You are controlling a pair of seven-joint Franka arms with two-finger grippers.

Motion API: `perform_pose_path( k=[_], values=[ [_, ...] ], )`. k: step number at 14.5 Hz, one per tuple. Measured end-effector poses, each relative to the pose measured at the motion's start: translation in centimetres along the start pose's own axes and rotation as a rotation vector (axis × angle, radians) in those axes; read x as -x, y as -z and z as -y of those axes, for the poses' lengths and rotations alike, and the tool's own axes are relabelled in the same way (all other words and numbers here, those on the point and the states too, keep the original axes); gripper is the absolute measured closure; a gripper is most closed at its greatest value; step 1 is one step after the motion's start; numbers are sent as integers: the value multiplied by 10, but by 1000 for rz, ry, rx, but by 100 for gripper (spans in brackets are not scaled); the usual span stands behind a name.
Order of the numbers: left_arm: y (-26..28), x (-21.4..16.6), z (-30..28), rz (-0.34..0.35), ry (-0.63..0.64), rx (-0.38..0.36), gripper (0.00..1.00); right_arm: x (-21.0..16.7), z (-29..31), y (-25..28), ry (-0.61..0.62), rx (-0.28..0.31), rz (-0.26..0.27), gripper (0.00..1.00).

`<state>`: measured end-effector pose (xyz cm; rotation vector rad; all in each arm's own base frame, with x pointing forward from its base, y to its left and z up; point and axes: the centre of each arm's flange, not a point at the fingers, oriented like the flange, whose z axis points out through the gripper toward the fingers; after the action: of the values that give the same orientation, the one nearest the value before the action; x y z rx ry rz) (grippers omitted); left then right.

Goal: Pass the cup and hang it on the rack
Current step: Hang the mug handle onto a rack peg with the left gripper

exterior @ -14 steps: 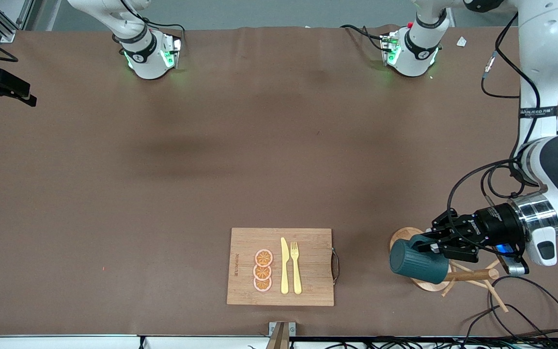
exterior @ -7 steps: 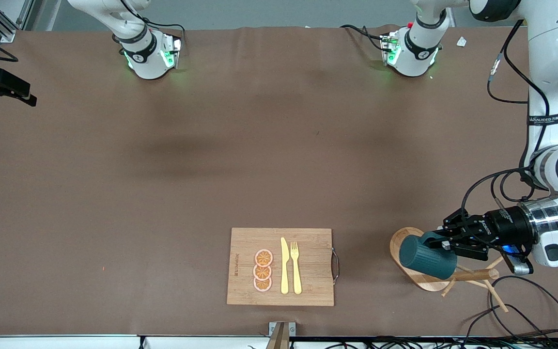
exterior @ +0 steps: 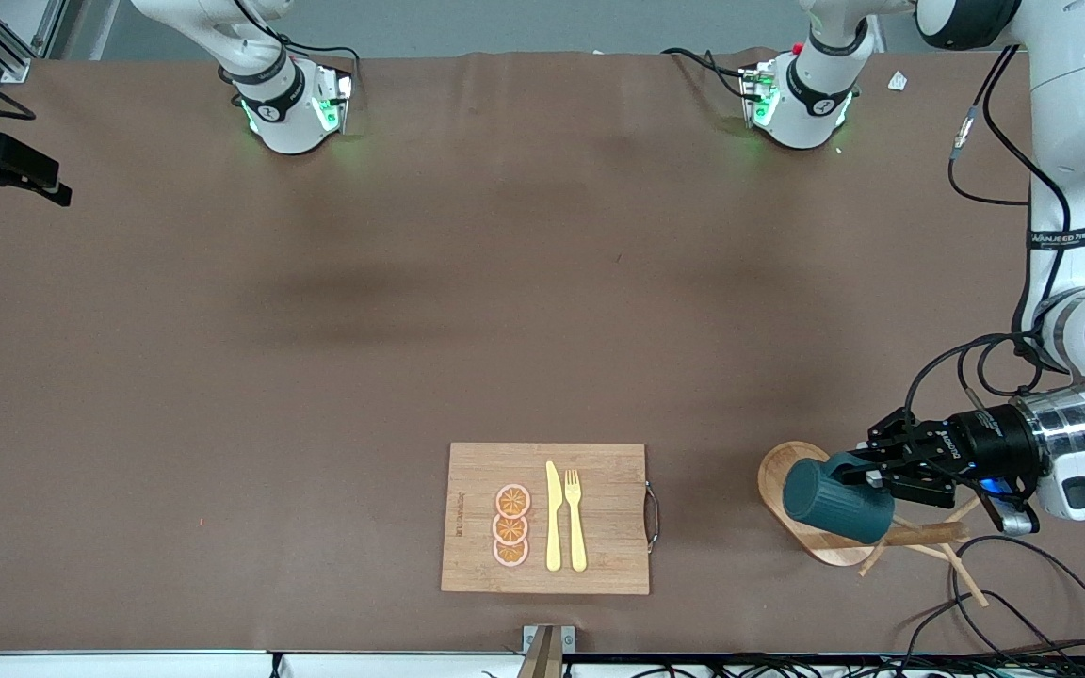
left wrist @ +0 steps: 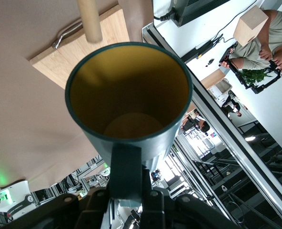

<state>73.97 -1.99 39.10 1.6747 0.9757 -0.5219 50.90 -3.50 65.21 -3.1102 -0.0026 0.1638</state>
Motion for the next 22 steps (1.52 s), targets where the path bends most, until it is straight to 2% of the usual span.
perform_pose_path(
  k=[12,22],
  values=[
    [13,-27,15,-13,24,12,79,1,0,-1,0,-1,7,0],
    [36,-43,22,-33,26,37,79,-1,0,1,0,0,-8,0]
  ],
)
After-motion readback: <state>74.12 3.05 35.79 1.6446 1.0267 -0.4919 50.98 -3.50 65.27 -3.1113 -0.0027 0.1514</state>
